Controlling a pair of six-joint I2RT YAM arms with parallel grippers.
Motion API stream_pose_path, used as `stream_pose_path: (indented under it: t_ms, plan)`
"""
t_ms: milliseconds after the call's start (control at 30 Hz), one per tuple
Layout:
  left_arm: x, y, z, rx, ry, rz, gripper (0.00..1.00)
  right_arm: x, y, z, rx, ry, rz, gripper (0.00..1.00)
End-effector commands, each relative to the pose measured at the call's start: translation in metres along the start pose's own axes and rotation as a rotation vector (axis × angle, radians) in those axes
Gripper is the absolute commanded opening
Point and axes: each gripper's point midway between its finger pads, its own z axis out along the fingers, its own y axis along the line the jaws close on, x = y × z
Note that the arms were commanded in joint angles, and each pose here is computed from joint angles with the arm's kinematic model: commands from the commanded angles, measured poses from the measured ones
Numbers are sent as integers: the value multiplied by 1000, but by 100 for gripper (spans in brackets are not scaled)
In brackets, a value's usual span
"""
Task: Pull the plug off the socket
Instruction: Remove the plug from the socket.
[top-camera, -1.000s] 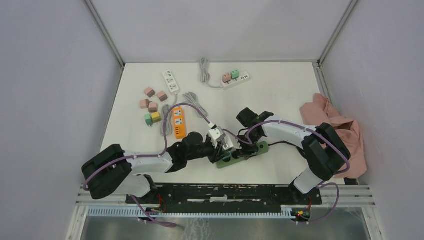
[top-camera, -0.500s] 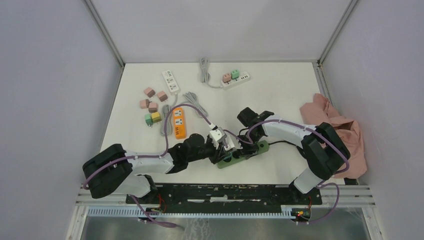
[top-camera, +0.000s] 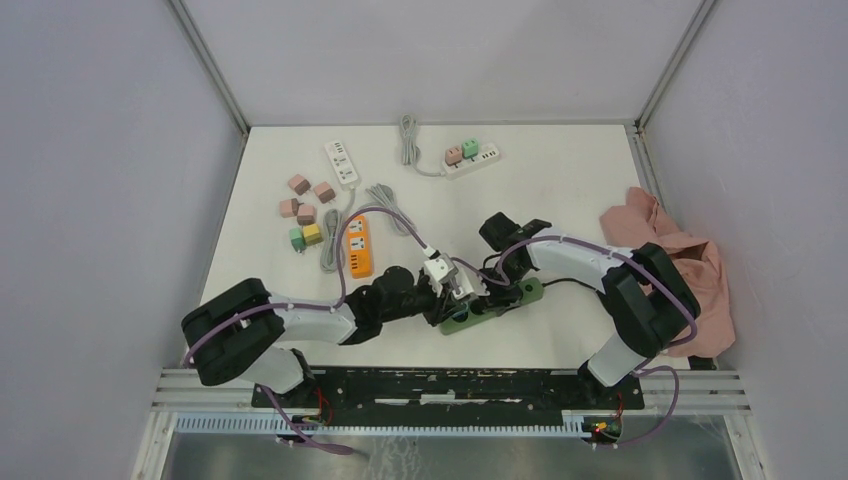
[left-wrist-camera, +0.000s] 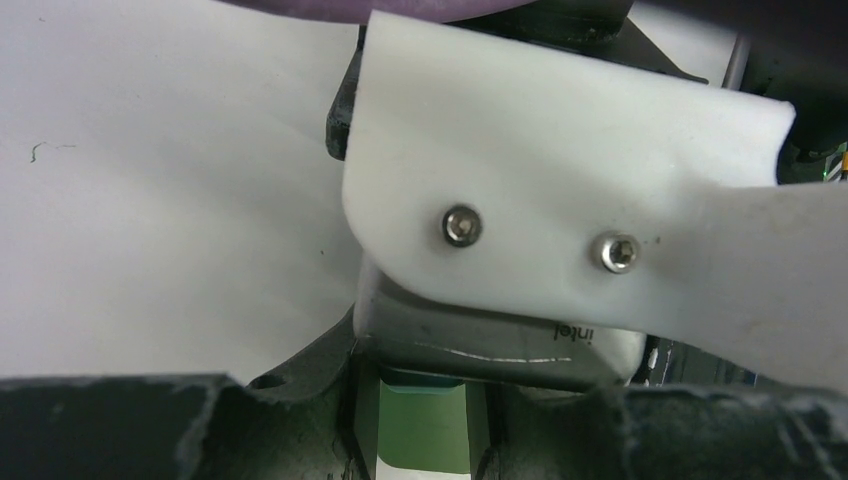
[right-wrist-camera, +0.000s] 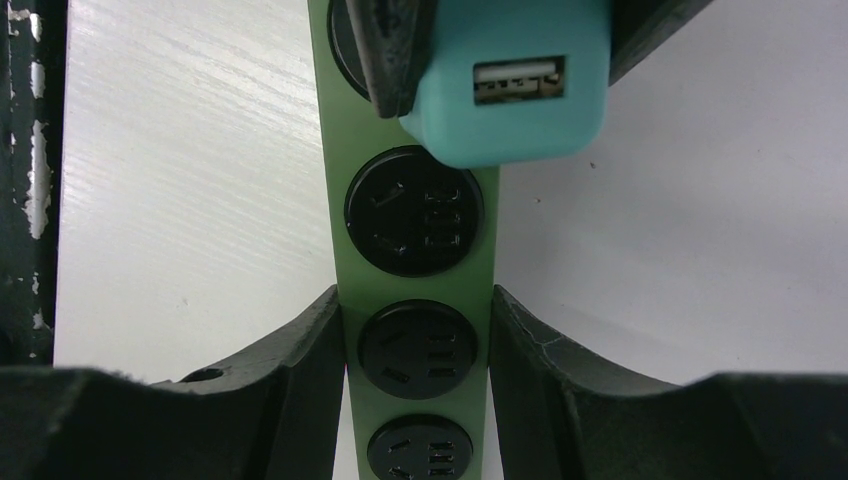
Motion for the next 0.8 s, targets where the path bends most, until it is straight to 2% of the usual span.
stream_pose_path:
  t_ms: [0, 233, 267, 300, 333, 600, 767]
  plan:
    - [-32, -4, 13, 17, -93, 71, 3, 5, -2, -11, 23, 39, 124, 49]
    - [-24, -4, 20, 29, -69, 69, 3, -2, 2, -16, 21, -12, 116, 77]
    - [-24, -5, 20, 31, -69, 69, 3, -3, 2, -18, 25, -19, 117, 84]
    - [-24, -5, 20, 33, -69, 68, 3, -3, 2, -19, 30, -26, 116, 97]
    - [-23, -4, 20, 31, -66, 68, 3, -3, 2, -21, 34, -33, 124, 100]
    - [-23, -10, 23, 68, -64, 72, 6, -19, -1, -45, 74, -173, 168, 100]
    - [-24, -12, 28, 77, -60, 54, 33, -38, 4, -51, 57, -288, 153, 100]
